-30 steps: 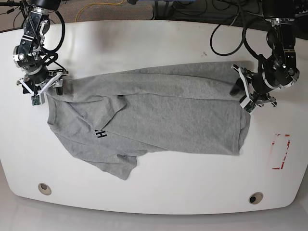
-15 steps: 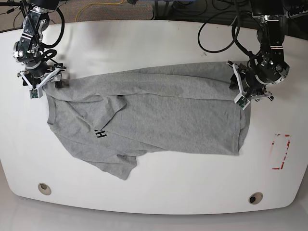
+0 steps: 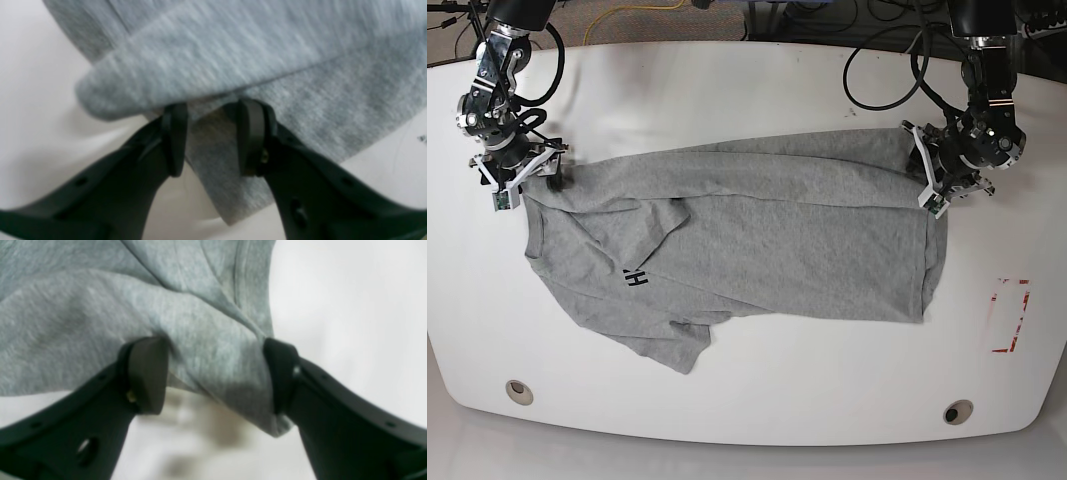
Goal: Fold the T-shirt properly
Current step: 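Move the left gripper along the folded edge toward the right gripper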
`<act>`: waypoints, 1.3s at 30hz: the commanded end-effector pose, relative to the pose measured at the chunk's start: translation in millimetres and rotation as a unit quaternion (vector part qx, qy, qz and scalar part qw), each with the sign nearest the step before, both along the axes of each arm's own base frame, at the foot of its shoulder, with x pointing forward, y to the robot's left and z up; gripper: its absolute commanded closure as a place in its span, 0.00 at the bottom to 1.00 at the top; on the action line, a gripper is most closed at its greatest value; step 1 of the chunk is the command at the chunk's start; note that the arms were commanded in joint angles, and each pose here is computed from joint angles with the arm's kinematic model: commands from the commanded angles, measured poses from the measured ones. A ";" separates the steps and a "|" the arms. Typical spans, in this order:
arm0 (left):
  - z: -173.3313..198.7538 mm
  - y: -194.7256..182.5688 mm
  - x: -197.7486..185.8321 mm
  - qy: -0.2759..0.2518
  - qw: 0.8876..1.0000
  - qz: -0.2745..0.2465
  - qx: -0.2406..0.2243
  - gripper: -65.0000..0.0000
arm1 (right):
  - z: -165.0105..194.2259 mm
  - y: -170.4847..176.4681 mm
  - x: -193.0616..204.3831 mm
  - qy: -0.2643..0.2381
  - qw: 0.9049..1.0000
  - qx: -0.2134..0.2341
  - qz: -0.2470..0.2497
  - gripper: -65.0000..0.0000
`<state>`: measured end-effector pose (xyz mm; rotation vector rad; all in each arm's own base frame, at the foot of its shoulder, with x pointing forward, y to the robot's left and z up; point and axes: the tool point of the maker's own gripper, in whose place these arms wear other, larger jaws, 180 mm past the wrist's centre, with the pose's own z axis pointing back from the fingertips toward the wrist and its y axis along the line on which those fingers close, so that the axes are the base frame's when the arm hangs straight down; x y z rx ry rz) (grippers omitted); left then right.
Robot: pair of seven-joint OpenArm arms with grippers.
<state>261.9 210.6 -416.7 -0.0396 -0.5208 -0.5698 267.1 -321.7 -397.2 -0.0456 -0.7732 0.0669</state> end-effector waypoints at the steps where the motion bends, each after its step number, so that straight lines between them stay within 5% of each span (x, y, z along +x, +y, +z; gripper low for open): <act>1: -0.4 7.8 -0.1 0.005 1.000 0.000 0.014 0.66 | 16.1 -7.3 10.3 -0.025 1.000 -0.012 0.005 0.47; 9: -0.7 22.7 -0.6 0.009 0.999 -0.001 0.051 0.66 | 16.5 -8.8 17.8 -0.028 1.000 -0.008 0.002 0.97; 22: 6.5 42.9 7.4 0.005 0.997 0.000 0.082 0.66 | 22.5 -23.2 47.2 -0.043 0.999 0.005 -0.018 0.97; 26: 6.7 43.4 7.4 0.005 0.997 0.000 0.083 0.66 | 27.5 -23.8 52.8 -0.050 0.999 0.004 -0.018 0.86; 33: 6.9 44.0 7.5 0.005 0.997 0.000 0.083 0.66 | 35.1 -25.7 60.6 -0.060 0.998 0.002 -0.020 0.44; 39: 6.9 44.0 7.5 0.005 0.997 0.000 0.083 0.66 | 46.4 -25.7 72.6 -0.077 0.997 0.002 -0.020 0.31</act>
